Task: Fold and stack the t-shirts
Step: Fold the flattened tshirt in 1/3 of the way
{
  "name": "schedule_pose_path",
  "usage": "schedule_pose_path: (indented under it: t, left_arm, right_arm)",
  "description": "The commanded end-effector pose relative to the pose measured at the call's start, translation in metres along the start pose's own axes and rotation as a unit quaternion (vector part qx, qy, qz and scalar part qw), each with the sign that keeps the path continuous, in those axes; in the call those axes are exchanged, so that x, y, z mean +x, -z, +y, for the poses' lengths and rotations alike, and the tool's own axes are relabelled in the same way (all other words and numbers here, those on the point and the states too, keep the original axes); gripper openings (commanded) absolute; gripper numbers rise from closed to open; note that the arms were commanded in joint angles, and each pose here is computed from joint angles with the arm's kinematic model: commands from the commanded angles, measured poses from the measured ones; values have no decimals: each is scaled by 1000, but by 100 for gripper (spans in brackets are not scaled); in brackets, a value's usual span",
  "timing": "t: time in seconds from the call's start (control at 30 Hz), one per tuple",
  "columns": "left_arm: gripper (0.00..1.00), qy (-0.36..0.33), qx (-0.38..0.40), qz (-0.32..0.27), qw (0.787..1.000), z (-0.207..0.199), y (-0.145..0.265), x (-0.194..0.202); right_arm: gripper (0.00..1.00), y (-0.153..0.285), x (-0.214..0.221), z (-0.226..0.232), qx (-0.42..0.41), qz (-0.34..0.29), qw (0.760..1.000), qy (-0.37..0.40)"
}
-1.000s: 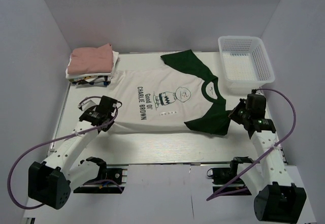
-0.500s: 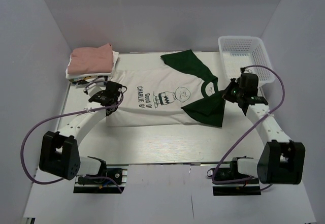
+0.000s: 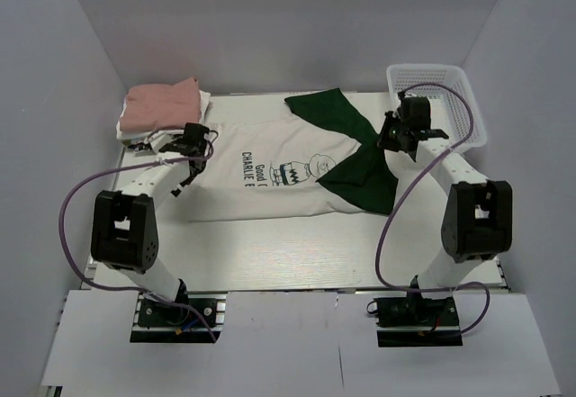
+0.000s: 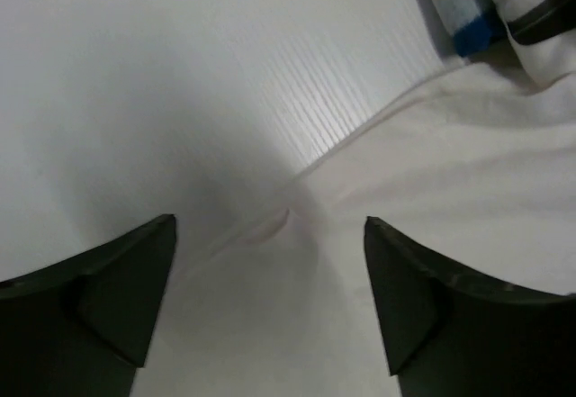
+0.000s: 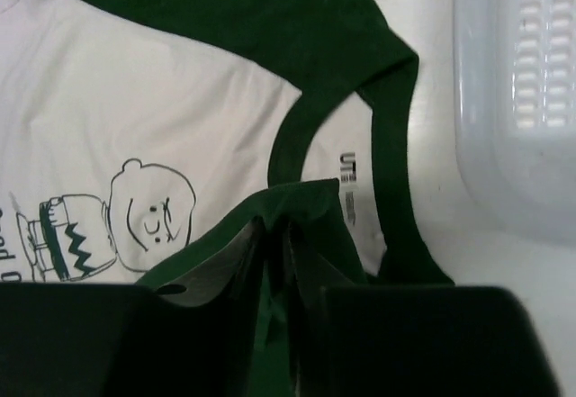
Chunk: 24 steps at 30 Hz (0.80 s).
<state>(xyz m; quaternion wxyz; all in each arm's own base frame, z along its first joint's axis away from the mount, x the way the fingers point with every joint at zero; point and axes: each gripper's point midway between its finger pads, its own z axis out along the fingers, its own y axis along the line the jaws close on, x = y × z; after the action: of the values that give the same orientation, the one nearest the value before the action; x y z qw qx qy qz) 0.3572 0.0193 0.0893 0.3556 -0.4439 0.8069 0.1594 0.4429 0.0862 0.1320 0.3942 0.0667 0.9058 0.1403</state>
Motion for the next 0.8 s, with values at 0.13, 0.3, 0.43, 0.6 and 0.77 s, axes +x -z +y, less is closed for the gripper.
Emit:
schedule_pose_path:
  t: [0.13,0.3,0.43,0.6,0.77]
  left_arm:
    - [100,11,40,28,999,-28,10,-41]
    - [100,-24,140,74,987,-39,28,-10]
    - [100,-56,257,133,956,-55,52,26]
    - [100,-65,298,175,936,-53,49,64]
    - [100,-78,258,184,945,-42,30,79]
  right_arm:
    - [90,7,-32,22,-9,-14,997,74]
    - [90,26,1,33,-33,1,995,90]
    - [90,43,39,43,-61,21,995,78]
    - [90,36,91,30,-54,58,996,49]
    - [90,17,111,32,-71,81,994,28]
